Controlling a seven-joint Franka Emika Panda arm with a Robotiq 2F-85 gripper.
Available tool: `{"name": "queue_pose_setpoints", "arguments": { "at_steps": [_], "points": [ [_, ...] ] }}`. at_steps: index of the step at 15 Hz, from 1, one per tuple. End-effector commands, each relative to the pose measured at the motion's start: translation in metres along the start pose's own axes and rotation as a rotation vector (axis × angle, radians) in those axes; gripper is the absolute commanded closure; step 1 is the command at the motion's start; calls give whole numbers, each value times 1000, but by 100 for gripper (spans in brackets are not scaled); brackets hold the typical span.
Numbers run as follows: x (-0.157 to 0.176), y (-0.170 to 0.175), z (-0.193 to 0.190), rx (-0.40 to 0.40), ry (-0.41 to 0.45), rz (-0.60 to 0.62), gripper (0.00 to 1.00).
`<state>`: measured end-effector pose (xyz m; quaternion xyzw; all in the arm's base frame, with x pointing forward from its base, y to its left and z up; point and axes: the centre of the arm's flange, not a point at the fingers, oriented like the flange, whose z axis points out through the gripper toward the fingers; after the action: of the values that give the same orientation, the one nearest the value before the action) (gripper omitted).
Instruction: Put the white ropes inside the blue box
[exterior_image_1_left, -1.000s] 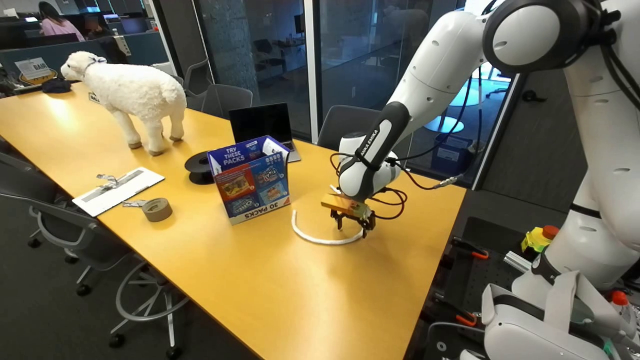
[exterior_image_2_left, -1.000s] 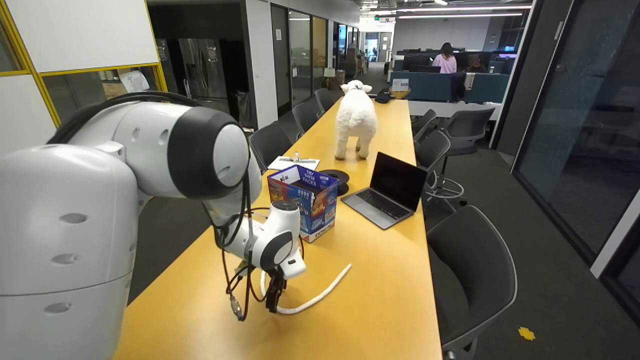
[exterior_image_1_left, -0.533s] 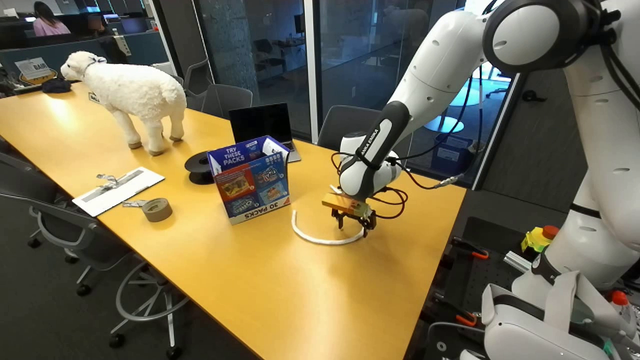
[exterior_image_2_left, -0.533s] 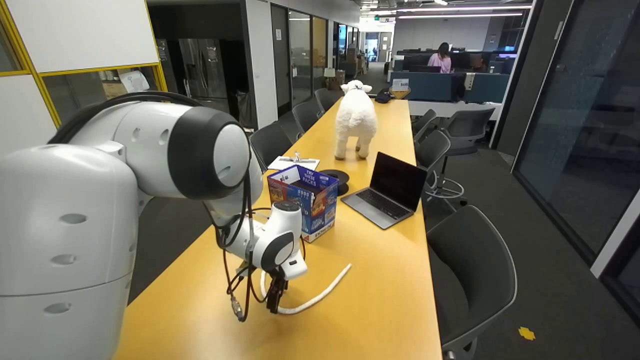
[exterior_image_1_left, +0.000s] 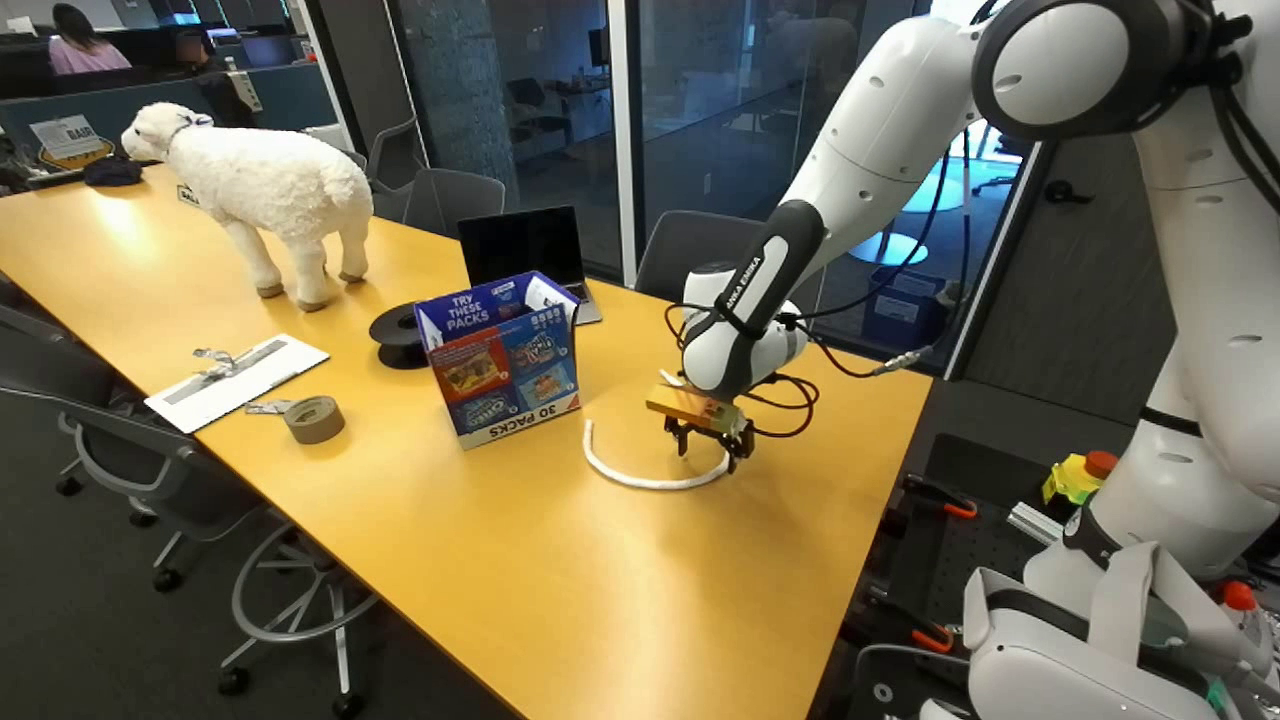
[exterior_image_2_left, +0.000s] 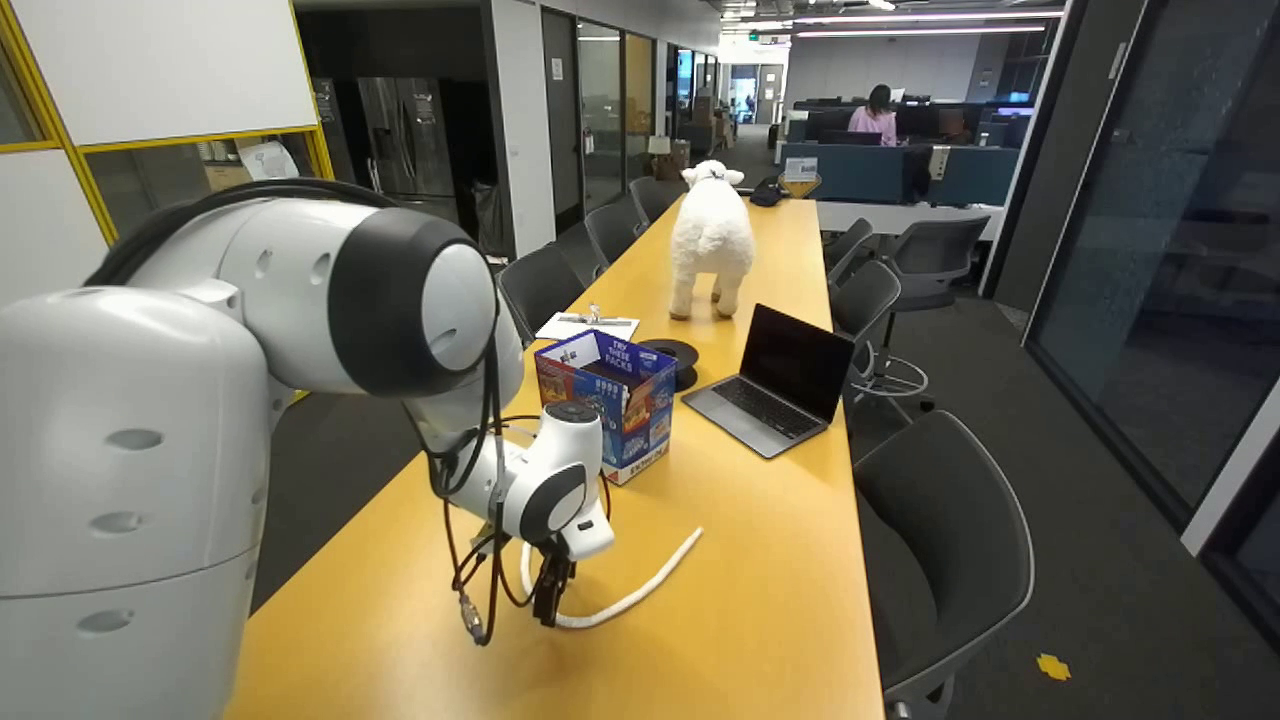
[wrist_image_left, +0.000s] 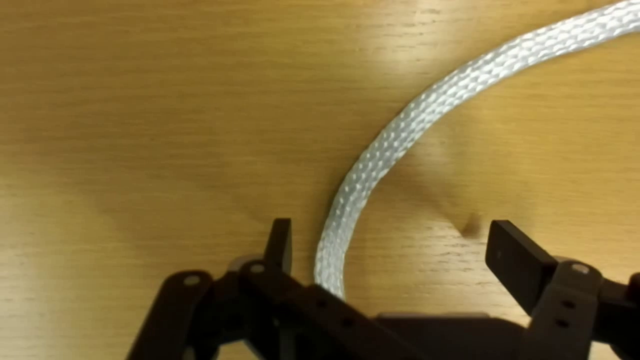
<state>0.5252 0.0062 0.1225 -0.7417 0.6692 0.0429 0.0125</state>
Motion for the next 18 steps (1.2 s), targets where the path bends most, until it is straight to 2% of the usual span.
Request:
{"name": "queue_pose_setpoints", "arguments": {
  "at_steps": [1, 10, 11, 12, 18],
  "points": [
    [0, 11, -11, 33, -3, -13, 0],
    [-2, 17, -3, 19, -10, -40, 0],
    [-2, 18, -3, 20, -7, -42, 25],
    [-2, 18, -2, 20, -4, -46, 26],
    [-2, 17, -3, 30, 2, -60, 73]
  ]
}}
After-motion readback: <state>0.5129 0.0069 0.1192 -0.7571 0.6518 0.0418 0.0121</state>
